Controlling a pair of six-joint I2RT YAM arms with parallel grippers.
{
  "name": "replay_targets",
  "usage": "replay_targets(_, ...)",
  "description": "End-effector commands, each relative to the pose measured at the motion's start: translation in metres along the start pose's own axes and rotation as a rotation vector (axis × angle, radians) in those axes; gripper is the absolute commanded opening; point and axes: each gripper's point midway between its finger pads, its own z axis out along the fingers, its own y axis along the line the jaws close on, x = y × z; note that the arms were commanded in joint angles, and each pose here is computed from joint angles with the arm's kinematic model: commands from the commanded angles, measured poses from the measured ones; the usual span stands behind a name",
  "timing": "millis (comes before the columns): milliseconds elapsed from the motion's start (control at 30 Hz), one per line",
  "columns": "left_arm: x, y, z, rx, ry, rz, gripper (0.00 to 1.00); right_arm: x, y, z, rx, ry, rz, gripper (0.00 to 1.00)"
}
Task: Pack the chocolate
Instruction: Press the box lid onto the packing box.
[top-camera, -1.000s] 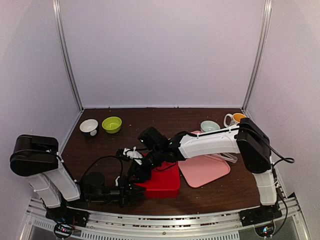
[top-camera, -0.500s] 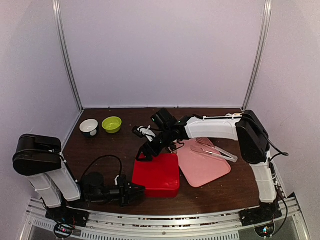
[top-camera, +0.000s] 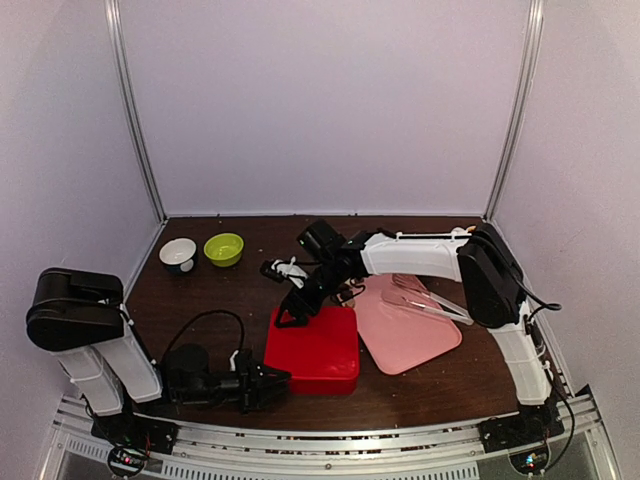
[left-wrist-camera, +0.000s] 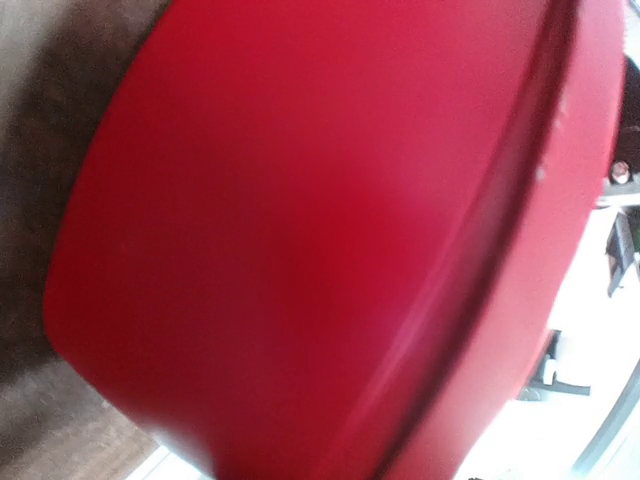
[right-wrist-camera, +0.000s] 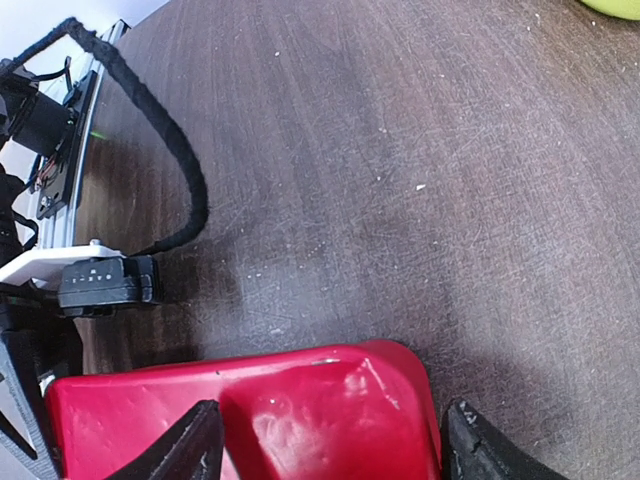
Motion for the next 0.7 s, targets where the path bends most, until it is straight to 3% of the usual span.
replay_targets(0, -0.055, 0.1, -0.028, -0.387, -0.231, -0.019, 0.33, 0.053, 0.03, 0.022, -0.098, 0.18, 0.036, 0.72)
replay_targets(133, -0.056, 0.103, -0.029, -0.401, -0.234, -0.022, 0.44, 0.054, 0.031, 0.023, -0.1, 0.185, 0.027, 0.71)
replay_targets(467, -0.061, 0.109, -0.029, -0.436, -0.26, -0.013, 0.44, 0.067, 0.052, 0.034, -0.143, 0.246, -0.036, 0.67)
replay_targets(667, -0.063, 0.111, -0.029, -0.451, -0.265, -0.009, 0.39, 0.085, 0.06, 0.04, -0.166, 0.305, -0.046, 0.64)
